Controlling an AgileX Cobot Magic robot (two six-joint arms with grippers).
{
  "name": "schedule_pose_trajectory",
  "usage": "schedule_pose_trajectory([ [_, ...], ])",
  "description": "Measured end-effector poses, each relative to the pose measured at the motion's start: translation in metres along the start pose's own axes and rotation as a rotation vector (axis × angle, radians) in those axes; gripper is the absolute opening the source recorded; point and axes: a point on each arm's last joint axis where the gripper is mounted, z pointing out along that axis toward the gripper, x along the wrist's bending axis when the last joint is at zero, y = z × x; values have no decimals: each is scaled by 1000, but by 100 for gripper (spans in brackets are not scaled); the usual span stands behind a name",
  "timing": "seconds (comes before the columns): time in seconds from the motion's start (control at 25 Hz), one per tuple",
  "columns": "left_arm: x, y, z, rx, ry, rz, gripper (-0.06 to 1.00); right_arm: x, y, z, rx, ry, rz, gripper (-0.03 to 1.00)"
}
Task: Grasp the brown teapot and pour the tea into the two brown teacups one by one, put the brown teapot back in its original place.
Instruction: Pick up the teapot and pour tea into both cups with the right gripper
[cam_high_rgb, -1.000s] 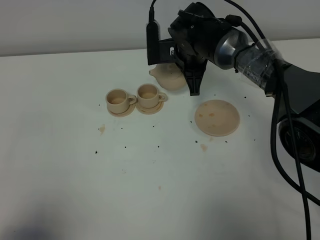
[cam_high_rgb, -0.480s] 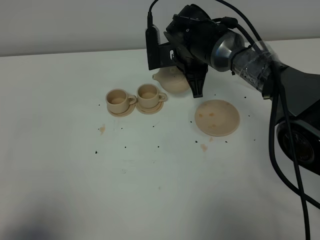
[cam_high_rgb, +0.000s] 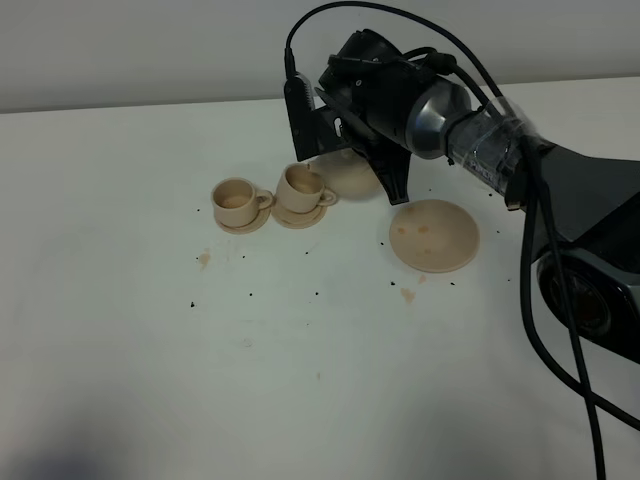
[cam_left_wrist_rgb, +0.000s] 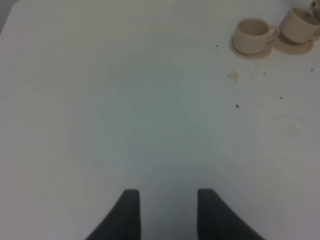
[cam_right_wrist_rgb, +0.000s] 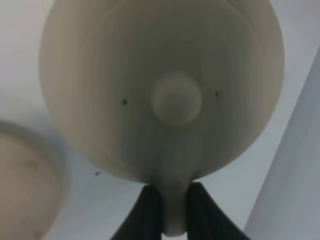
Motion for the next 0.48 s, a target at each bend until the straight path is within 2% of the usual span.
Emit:
schedule_pose_trajectory([
  [0.48,0,0,0,0,0,0,33,-1,2,0,21,-33,1,13],
])
